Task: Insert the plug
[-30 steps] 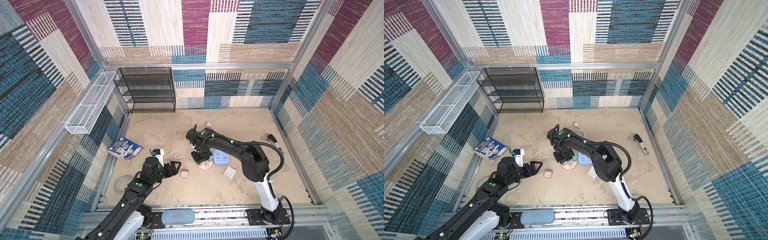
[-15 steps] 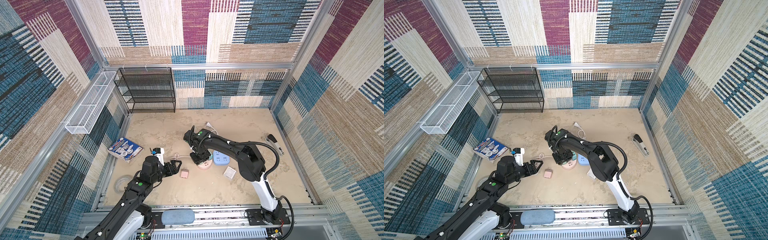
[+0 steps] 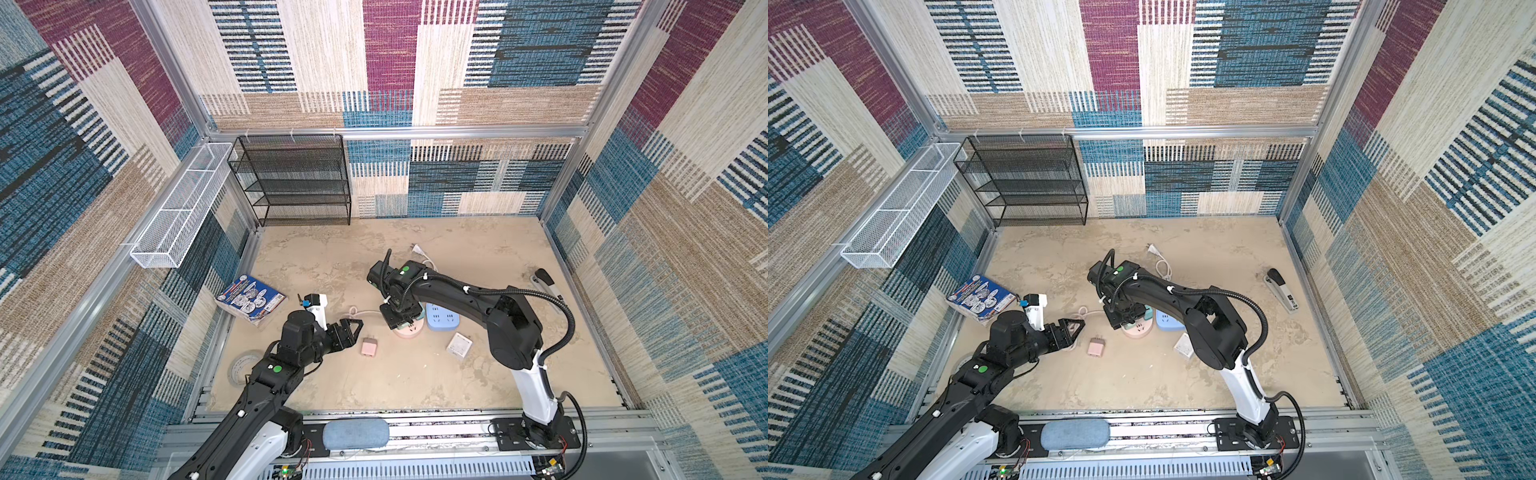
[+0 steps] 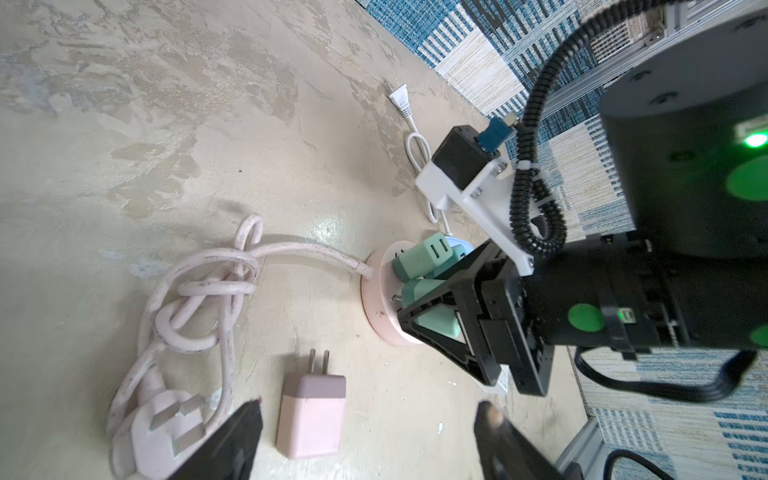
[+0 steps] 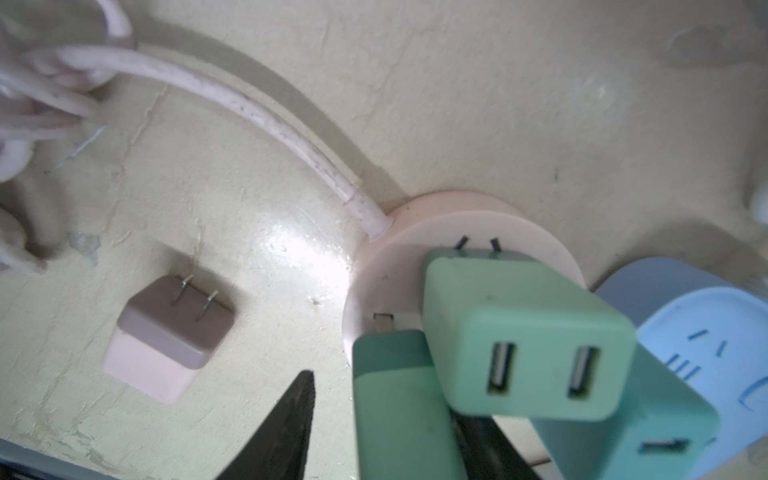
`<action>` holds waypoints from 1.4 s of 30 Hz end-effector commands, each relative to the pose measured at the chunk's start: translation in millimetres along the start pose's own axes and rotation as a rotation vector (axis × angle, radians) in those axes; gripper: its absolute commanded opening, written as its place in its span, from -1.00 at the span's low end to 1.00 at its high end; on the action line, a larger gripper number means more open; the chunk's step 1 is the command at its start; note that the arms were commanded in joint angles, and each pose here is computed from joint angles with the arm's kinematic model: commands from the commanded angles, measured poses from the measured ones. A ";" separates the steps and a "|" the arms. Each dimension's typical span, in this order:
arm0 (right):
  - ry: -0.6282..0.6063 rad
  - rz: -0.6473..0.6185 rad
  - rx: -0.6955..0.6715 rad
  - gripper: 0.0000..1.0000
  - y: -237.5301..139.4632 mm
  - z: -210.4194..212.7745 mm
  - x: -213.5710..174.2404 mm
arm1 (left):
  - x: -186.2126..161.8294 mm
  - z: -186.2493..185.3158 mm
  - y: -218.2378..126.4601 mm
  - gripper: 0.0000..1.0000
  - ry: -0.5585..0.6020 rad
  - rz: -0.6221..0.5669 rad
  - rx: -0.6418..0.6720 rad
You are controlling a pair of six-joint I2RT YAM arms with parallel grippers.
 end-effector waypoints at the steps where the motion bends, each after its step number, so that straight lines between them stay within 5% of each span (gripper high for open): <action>1: 0.024 -0.039 -0.009 0.03 -8.9 -1.8 2.3 | -0.4 -2.1 -0.9 0.70 0.000 0.013 -0.008; 7: 0.027 -0.047 -0.013 -0.13 -11.5 -3.0 1.0 | 0.2 -2.5 1.9 0.70 -0.002 0.016 -0.013; 11: 0.022 -0.053 -0.005 -0.65 -13.1 -0.9 4.0 | -0.3 -2.0 4.3 0.70 -0.006 0.022 -0.015; 23: -0.011 -0.014 -0.021 -0.74 -1.2 1.5 11.2 | -0.2 -1.6 5.9 0.69 -0.007 0.012 -0.022; 29: -0.018 0.002 -0.009 -1.00 4.7 1.1 18.6 | -0.9 -0.8 8.5 0.67 -0.003 0.016 -0.024; 42: -0.030 0.072 -0.008 -1.00 26.2 -5.9 27.7 | -0.9 1.4 14.2 0.64 0.000 0.013 -0.026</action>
Point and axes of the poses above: each gripper's point midway between its finger pads, its own y axis out along the fingers, its own z axis along the line the jaws close on, x = y × z, the point moved 4 cm from there along -y, back along the fingers, and after that the axes turned 5 degrees about y, right-handed, at the moved point
